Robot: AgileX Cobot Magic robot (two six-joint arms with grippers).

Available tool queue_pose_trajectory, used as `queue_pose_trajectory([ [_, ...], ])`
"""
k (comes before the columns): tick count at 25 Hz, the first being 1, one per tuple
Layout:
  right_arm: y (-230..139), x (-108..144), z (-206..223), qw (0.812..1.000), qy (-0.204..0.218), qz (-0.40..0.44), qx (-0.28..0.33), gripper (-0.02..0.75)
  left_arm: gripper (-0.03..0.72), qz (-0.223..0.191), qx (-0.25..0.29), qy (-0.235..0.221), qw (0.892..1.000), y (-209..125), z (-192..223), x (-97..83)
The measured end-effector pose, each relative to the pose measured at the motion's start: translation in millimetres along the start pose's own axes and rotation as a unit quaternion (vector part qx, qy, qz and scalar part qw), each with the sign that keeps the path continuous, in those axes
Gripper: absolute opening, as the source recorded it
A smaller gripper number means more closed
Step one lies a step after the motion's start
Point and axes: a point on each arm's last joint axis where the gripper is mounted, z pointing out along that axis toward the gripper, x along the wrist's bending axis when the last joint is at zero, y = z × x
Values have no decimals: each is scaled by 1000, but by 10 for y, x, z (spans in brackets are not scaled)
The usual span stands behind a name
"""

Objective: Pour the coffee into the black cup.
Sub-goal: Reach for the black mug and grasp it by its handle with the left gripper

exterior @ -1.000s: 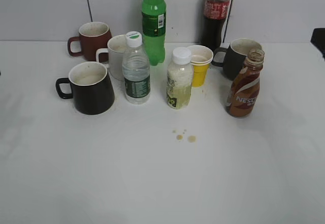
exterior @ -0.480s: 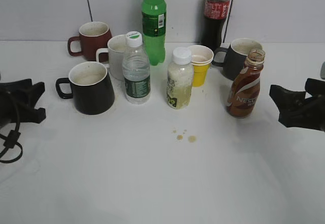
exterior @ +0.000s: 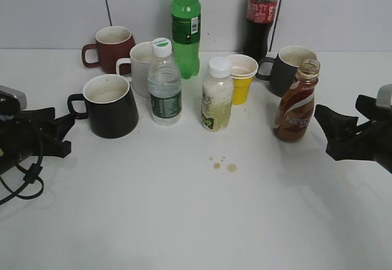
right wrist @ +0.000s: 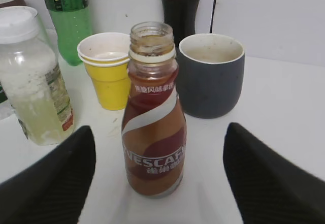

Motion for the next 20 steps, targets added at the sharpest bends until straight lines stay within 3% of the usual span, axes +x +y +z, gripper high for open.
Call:
queue_pose_trajectory([
  [9,-24,1,12,1000,0,0,-3,586,310,9,-14,-10,1000,5,225,37],
  [20,-20,2,12,1000,1,-1,-5,586,306,3,-32,-9,999,-14,522,112],
])
